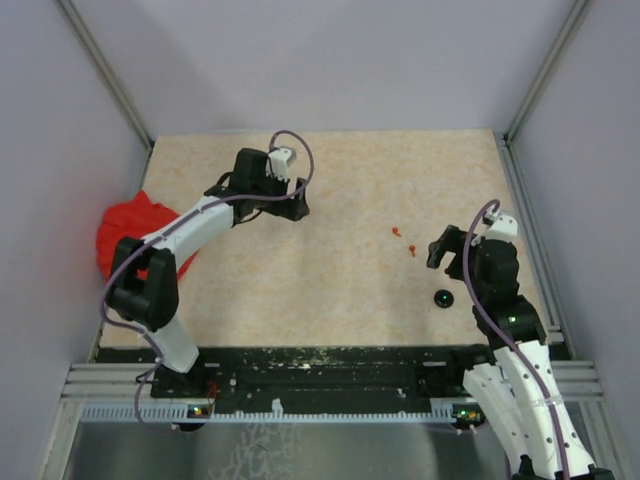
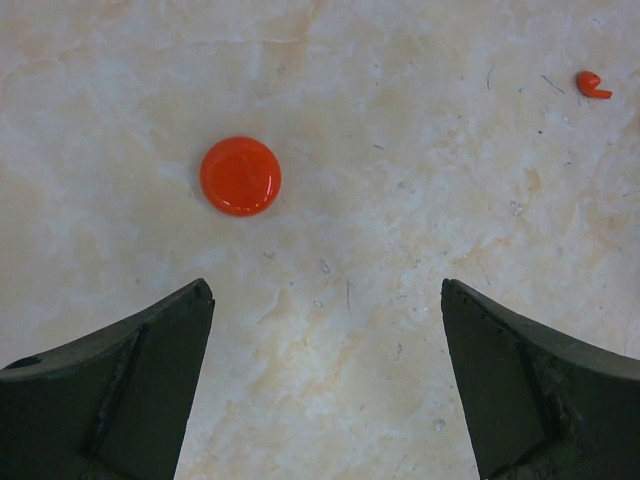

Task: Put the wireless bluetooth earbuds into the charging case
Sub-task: Pick up the charging case at the center of the board.

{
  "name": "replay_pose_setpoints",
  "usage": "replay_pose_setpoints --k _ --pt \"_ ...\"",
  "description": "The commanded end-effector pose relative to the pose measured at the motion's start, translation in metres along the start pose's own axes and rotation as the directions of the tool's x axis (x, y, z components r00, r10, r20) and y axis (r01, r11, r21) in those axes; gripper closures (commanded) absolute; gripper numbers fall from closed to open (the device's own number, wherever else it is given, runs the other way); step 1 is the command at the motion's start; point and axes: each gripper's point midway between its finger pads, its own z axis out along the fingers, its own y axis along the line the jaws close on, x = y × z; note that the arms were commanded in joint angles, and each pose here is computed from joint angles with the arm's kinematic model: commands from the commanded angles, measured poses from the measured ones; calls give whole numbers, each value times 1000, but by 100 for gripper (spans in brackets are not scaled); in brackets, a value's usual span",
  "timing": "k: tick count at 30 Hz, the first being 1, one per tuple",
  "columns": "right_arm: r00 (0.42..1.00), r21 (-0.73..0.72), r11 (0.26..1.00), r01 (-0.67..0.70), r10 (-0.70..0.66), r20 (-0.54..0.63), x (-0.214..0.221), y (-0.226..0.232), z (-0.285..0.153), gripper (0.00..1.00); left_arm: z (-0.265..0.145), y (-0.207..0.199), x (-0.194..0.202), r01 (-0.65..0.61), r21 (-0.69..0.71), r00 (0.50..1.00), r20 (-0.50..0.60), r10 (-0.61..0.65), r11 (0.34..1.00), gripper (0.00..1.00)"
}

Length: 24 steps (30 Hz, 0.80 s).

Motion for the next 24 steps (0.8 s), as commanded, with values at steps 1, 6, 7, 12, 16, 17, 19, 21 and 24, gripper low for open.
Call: replay_pose_setpoints --k 1,6,7,12,16,17,19,21,24 --pt "996 -43 999 14 -10 90 -22 8 -3 8 18 7 -20 -74 141 997 45 68 987 1" --pt "996 -61 998 19 -14 87 -21 11 -1 9 49 23 -21 -101 247 994 68 87 964 1" --pt "996 -58 998 19 -14 86 -20 11 0 9 54 25 -22 -103 263 994 72 87 959 1" --pt "997 -45 999 21 -18 71 -18 9 4 10 85 39 -23 -117 300 992 70 101 947 1" --pt "998 -36 999 33 -31 48 -15 8 9 11 105 48 -16 -95 353 995 61 78 931 1" --pt "998 -35 999 36 -35 45 -15 8 9 11 109 49 -14 -86 367 996 58 69 926 1" --pt "999 -33 999 40 -39 37 -14 8 10 11 119 52 -6 -63 381 998 38 53 922 1" --pt "999 -30 999 41 -40 29 -12 7 11 11 124 51 -2 -38 396 999 20 33 918 2" --pt "999 -34 999 41 -40 27 -11 8 12 11 123 43 6 4 437 1000 -9 0 900 7"
